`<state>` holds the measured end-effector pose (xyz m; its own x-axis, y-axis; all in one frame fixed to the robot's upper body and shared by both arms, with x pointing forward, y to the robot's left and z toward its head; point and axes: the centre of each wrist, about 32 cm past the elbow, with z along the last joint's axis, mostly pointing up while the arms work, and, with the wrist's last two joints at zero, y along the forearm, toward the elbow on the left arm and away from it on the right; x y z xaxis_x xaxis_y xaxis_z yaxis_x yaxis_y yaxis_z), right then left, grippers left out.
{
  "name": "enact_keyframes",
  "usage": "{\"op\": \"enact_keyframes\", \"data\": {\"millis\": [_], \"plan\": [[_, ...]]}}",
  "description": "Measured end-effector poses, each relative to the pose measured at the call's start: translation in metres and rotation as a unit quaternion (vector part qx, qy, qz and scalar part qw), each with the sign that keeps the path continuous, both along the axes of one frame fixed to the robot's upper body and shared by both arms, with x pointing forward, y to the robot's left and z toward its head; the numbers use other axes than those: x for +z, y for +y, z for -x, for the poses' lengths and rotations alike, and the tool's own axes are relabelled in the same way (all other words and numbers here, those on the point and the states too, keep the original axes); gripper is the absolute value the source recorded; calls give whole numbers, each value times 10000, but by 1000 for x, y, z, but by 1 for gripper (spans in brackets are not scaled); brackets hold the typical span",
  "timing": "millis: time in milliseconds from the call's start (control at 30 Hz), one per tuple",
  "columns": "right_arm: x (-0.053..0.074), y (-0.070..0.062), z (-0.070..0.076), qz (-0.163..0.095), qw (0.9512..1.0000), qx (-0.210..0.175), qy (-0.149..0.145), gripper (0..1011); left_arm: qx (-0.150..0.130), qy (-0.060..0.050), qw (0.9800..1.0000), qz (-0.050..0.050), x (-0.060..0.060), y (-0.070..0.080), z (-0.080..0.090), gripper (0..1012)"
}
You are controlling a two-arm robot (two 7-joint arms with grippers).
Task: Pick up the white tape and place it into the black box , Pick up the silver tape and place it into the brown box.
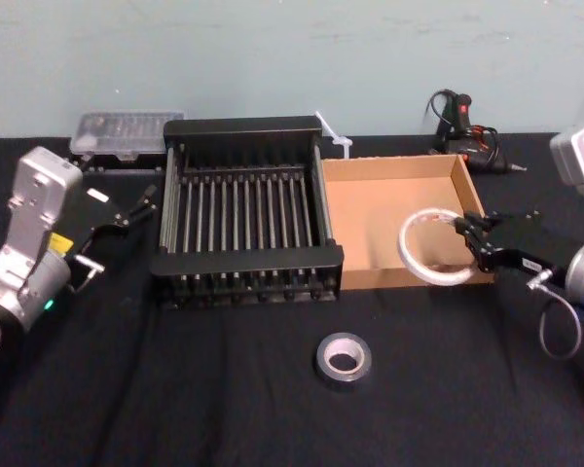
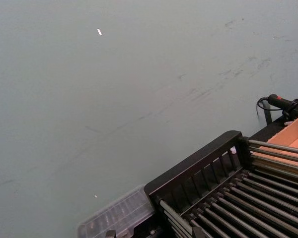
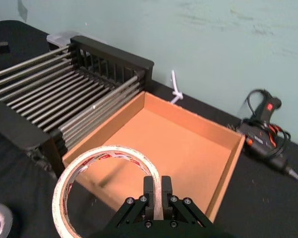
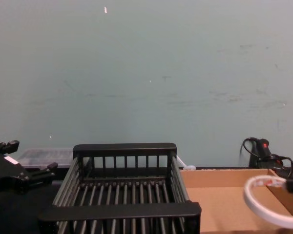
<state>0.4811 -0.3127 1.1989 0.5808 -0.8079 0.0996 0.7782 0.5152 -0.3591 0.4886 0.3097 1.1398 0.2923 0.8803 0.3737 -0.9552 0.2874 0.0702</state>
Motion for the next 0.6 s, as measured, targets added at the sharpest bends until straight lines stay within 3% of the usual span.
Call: {"op": "enact_keyframes", "data": {"millis": [400,600], "plan": [[8,25,-34,0,9994,267,-217,95,0,0,10000,0,0,0,0,1001],[14,41,-51,-130,9987,434,-250,95,0,1,10000,0,0,0,0,1001]]}}
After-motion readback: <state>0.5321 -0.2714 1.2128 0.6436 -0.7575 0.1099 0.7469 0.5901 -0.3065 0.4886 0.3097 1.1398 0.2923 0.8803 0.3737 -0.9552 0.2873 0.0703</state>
